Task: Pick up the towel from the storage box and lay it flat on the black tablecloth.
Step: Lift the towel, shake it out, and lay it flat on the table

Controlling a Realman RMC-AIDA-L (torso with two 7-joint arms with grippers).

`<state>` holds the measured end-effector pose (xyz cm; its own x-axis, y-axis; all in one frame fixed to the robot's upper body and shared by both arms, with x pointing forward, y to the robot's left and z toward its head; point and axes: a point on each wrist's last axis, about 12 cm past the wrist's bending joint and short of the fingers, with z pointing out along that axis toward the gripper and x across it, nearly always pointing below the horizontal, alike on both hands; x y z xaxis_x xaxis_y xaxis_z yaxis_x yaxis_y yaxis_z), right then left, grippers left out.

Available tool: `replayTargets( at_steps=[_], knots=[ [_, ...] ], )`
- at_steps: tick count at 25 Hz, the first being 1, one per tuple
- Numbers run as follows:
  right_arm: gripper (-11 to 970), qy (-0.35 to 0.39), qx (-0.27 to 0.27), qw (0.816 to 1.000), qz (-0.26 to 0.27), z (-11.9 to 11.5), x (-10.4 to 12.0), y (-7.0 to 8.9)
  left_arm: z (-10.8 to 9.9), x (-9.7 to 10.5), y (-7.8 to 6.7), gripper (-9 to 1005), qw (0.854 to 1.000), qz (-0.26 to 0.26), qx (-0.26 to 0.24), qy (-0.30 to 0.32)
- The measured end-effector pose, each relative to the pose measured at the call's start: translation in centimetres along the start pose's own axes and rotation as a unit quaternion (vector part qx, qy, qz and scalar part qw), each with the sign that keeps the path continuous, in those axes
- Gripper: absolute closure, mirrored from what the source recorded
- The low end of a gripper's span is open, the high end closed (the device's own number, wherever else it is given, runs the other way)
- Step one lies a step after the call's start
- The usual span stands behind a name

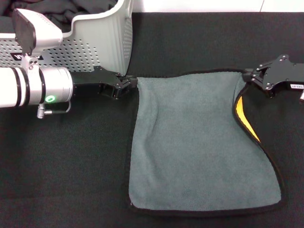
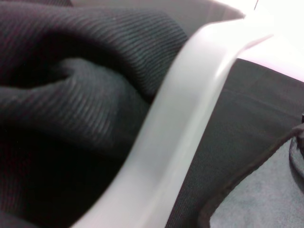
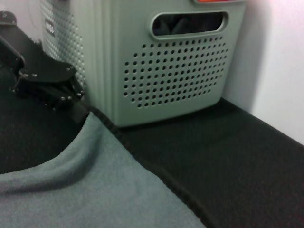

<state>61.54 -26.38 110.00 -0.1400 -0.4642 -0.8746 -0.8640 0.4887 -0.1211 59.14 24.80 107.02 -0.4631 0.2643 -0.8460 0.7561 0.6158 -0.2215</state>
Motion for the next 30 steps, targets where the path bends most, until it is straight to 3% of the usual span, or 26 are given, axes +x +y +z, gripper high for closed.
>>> replayTargets(
  at_steps=[9,17,30],
  knots=[
    [952,0.003,-0.006,1.000,-0.005,-0.9,-0.2,-0.7,0.0,0.1,0.0,943,1.000,0.000,0.001,0.001],
    [953,0.021,-0.010,0.998,-0.050,-1.5,-1.2,-1.5,0.1,0.3,-0.2,943,1.000,-0.003,0.004,0.002],
    [952,0.037,-0.018,0.996,-0.083,-1.0,-1.7,-1.5,0.2,0.3,-0.4,942,1.000,-0.013,0.005,-0.009]
  ],
)
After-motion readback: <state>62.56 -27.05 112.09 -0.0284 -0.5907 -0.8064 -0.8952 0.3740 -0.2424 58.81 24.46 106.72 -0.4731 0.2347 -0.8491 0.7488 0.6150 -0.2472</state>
